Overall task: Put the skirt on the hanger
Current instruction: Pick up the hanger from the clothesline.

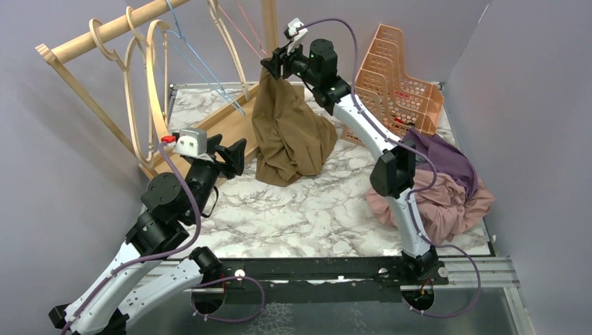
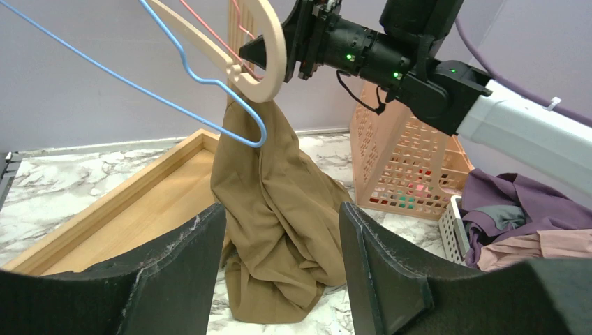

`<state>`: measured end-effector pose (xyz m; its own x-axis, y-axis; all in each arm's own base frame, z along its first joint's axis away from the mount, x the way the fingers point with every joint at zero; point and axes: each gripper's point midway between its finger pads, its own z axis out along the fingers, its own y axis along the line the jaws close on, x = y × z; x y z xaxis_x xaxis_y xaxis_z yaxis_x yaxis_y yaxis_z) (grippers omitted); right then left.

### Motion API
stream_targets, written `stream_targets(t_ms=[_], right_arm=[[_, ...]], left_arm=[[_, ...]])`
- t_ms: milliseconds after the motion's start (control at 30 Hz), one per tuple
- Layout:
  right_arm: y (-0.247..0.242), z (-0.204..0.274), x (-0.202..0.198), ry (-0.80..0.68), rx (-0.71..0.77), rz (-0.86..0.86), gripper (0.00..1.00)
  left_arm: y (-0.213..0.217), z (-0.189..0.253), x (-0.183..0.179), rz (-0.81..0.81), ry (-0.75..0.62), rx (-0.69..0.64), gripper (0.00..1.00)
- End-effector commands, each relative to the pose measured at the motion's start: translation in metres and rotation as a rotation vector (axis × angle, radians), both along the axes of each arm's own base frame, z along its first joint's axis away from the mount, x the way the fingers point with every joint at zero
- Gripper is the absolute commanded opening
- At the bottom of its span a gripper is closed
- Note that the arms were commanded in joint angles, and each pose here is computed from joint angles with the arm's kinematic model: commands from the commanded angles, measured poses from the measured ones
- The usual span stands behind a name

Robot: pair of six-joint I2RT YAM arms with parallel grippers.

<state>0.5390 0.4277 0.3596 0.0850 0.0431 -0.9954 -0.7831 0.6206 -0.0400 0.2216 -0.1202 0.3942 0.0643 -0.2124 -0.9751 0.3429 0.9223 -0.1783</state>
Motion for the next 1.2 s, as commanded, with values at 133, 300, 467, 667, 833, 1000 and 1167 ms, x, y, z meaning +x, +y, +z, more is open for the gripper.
stream_targets(t_ms=[133, 300, 467, 667, 833, 1000, 1167], right_arm=[[0.008, 0.033, 0.012, -0.147, 0.117, 0.004, 0.22], [0.002, 0.049, 0.011, -0.197, 0.150, -0.032, 0.01], [-0.012, 0.099, -0.005, -0.311, 0.220, -0.094, 0.01], [-0.029, 0.136, -0.024, -0.388, 0.274, -0.120, 0.01], [-0.036, 0.135, -0.035, -0.392, 0.254, -0.116, 0.01], [-0.050, 0.124, -0.062, -0.358, 0.229, -0.092, 0.01], [-0.078, 0.107, -0.098, -0.292, 0.179, -0.099, 0.01]], left_arm=[[0.002, 0.003, 0.004, 0.029, 0.011, 0.008, 0.63], [0.005, 0.002, 0.004, 0.042, 0.011, 0.009, 0.63], [0.006, 0.001, 0.005, 0.048, 0.011, 0.008, 0.63], [0.005, -0.001, 0.005, 0.049, 0.010, 0.006, 0.63], [0.006, -0.001, 0.005, 0.051, 0.006, 0.001, 0.63], [0.006, 0.000, 0.004, 0.047, 0.003, -0.013, 0.63], [0.003, -0.003, 0.003, 0.029, 0.004, -0.040, 0.63]])
